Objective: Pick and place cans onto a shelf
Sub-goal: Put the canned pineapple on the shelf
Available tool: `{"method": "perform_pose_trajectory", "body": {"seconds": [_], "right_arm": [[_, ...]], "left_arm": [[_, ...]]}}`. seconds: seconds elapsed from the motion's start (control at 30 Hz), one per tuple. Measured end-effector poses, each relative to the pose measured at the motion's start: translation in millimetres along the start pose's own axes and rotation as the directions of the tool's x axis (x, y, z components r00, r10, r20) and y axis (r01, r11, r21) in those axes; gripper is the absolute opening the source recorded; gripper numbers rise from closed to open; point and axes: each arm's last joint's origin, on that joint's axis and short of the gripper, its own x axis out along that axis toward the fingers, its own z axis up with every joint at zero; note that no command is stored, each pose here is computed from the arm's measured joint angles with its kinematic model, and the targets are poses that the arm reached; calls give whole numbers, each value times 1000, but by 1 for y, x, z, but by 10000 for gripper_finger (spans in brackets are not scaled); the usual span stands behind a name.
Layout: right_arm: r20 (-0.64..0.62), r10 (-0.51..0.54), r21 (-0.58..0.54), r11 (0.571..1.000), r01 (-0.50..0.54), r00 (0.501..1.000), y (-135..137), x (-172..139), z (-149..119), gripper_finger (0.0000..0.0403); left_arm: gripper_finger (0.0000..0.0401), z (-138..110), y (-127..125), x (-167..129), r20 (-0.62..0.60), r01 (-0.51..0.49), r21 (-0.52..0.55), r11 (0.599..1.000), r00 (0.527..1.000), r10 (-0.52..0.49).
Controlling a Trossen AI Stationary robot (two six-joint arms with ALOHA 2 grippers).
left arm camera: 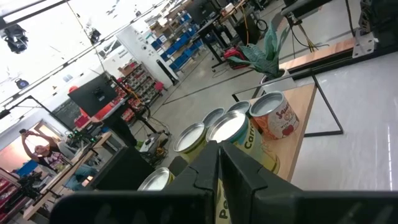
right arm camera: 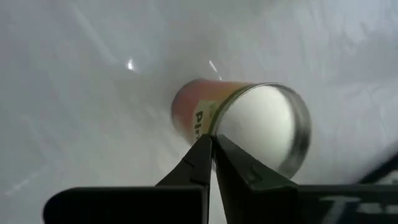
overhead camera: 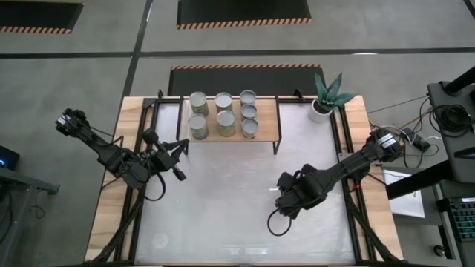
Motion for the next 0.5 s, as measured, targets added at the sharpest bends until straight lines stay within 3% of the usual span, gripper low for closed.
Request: {"method": "perform_pose_trajectory", "body": {"seconds": [0.3, 0.5], "right_arm": [[139, 39, -117, 993, -23, 990, 3, -29, 11, 7], [281, 70, -198, 980, -13, 957, 1, -59, 24, 7]], "left_arm": [[0, 0, 0, 0, 0, 0, 0, 1000, 1000, 0], [0, 0, 0, 0, 0, 0, -1, 1000, 1000, 0]]}}
